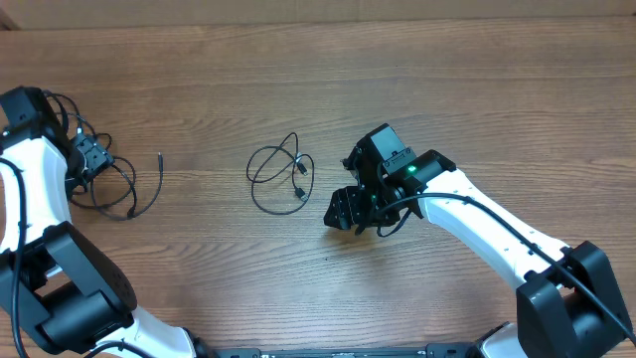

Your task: Untangle cables

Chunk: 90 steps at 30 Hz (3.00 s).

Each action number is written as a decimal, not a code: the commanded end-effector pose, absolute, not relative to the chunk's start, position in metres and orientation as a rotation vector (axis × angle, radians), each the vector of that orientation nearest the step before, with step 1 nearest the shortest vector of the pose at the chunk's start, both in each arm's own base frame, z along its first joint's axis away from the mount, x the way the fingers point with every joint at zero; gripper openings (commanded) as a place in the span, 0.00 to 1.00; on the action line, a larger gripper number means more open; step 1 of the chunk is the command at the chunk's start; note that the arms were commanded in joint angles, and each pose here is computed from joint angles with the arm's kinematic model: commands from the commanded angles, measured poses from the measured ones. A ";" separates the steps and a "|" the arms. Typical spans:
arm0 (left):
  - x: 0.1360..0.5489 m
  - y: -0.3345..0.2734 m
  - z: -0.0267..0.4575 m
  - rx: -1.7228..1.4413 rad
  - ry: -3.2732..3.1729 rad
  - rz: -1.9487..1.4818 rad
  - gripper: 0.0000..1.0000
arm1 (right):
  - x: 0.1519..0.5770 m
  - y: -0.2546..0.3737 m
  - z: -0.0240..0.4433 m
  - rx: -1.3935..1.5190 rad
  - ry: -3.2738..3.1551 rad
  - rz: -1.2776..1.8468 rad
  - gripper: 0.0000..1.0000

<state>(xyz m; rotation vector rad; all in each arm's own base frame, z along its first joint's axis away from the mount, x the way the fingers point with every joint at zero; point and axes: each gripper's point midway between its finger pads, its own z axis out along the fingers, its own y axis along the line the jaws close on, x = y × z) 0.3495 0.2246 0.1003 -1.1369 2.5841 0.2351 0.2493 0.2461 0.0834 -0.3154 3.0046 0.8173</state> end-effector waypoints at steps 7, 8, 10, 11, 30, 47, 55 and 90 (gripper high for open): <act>0.344 0.230 0.055 -1.081 2.565 0.301 0.82 | 0.248 0.247 0.084 -0.317 3.005 0.820 0.67; 0.343 0.229 0.051 -1.081 2.564 0.302 0.82 | 0.248 0.247 0.084 -0.316 3.008 0.818 0.67; 0.340 0.228 0.047 -1.083 2.568 0.302 0.79 | 0.247 0.247 0.084 -0.315 3.012 0.817 0.67; 0.340 0.228 0.046 -1.084 2.569 0.301 0.76 | 0.247 0.246 0.083 -0.314 3.015 0.816 0.67; 0.336 0.242 0.048 -1.092 2.544 0.412 0.54 | 0.245 0.245 0.083 -0.312 3.024 0.812 0.67; 0.325 0.250 0.036 -1.105 2.598 0.509 0.04 | 0.242 0.244 0.082 -0.308 3.040 0.805 0.67; 0.312 0.307 0.126 -1.291 2.320 0.742 0.04 | 0.242 0.243 0.082 -0.308 3.042 0.803 0.67; 0.379 0.239 0.154 -1.101 2.364 0.017 0.87 | 0.244 0.245 0.083 -0.311 3.030 0.808 0.67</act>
